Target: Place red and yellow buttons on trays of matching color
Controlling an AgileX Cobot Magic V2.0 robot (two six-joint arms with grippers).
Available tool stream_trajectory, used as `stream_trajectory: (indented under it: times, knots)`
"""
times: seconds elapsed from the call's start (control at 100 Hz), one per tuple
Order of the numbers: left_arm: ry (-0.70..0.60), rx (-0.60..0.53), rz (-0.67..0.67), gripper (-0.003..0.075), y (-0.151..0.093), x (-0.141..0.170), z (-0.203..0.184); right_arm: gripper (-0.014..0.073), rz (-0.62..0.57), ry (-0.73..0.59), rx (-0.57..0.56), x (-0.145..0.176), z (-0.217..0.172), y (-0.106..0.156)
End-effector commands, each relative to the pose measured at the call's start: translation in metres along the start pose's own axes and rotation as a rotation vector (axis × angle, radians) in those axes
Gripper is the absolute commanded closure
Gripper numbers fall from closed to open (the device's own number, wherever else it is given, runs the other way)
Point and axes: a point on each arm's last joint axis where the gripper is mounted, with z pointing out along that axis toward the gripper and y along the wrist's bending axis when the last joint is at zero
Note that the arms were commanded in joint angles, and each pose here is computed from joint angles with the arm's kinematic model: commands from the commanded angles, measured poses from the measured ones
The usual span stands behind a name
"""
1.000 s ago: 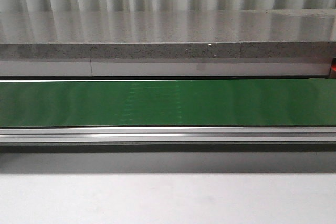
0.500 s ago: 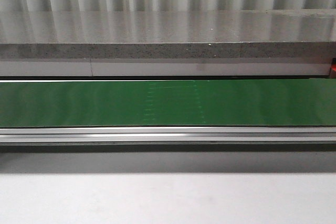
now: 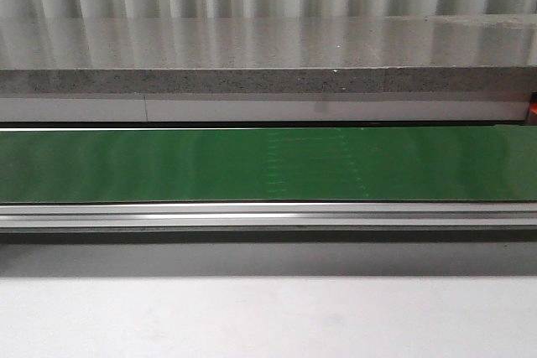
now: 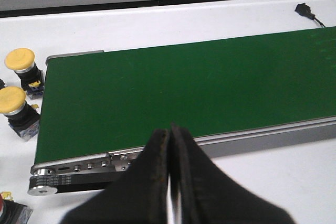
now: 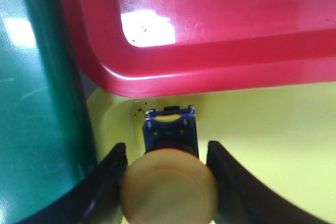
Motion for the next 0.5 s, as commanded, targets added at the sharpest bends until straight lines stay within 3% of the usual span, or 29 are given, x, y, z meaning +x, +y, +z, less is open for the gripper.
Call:
stream_trajectory:
  times: [0.0,0.23,0.49]
  knots:
    - [-0.099,-0.001,-0.004,0.0740,-0.0007,-0.0141,-0.0046,0.0391,0.000,-0.070,0.018,-0.0017,-0.0210,-0.0005]
    - [-0.099,-0.001,-0.004,0.0740,-0.0007,-0.0141,-0.0046,0.0368,0.028,-0.065,0.013,-0.0016,-0.0200,-0.0007]
    - [-0.099,-0.001,-0.004,0.0740,-0.0007,-0.0141,-0.0046,0.0135,0.034,-0.063,0.000,-0.0014,-0.0200,0.0005]
